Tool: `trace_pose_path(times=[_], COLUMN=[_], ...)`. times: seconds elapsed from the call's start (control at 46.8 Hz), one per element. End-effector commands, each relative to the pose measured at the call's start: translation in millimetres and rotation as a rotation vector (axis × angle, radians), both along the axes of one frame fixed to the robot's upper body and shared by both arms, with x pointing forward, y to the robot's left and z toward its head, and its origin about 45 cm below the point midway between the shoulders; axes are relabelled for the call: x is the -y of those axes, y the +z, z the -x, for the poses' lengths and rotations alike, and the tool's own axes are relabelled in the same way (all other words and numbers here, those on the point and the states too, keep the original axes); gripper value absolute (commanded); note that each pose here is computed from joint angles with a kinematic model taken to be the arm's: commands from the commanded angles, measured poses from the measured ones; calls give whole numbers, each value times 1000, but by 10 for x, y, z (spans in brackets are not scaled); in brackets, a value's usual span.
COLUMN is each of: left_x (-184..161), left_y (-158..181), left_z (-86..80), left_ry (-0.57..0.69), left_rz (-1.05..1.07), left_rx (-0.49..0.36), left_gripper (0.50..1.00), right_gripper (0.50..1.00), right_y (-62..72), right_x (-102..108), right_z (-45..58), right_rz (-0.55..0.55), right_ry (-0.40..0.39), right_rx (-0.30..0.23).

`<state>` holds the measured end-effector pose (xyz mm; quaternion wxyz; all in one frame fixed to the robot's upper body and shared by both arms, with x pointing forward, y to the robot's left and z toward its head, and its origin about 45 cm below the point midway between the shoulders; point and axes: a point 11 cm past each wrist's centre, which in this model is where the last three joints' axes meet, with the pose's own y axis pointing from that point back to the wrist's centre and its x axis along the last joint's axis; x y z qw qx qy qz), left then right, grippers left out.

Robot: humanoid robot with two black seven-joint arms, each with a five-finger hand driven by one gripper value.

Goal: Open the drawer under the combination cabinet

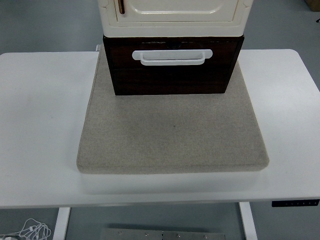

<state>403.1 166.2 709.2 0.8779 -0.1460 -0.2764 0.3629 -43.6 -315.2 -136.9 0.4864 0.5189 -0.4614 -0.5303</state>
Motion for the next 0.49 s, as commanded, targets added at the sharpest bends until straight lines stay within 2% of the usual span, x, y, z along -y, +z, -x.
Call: trace_pose_path(times=[0.0, 0.235, 0.47], left_x=[183, 564, 795], left_y=[-79, -436, -670], left_z=[91, 284, 513], left_ry=[-29, -68, -92], left_rz=[-71, -303, -499], left_rx=[6, 4, 20], left_gripper=[1000, 1000, 1000], right_gripper=[926, 926, 926], right_y=[0, 0, 0], right_x=[0, 0, 0], right_z=[0, -9, 1], right_rz=[0, 0, 0], right_ry=[-1, -1, 0], right_rx=[0, 2, 0])
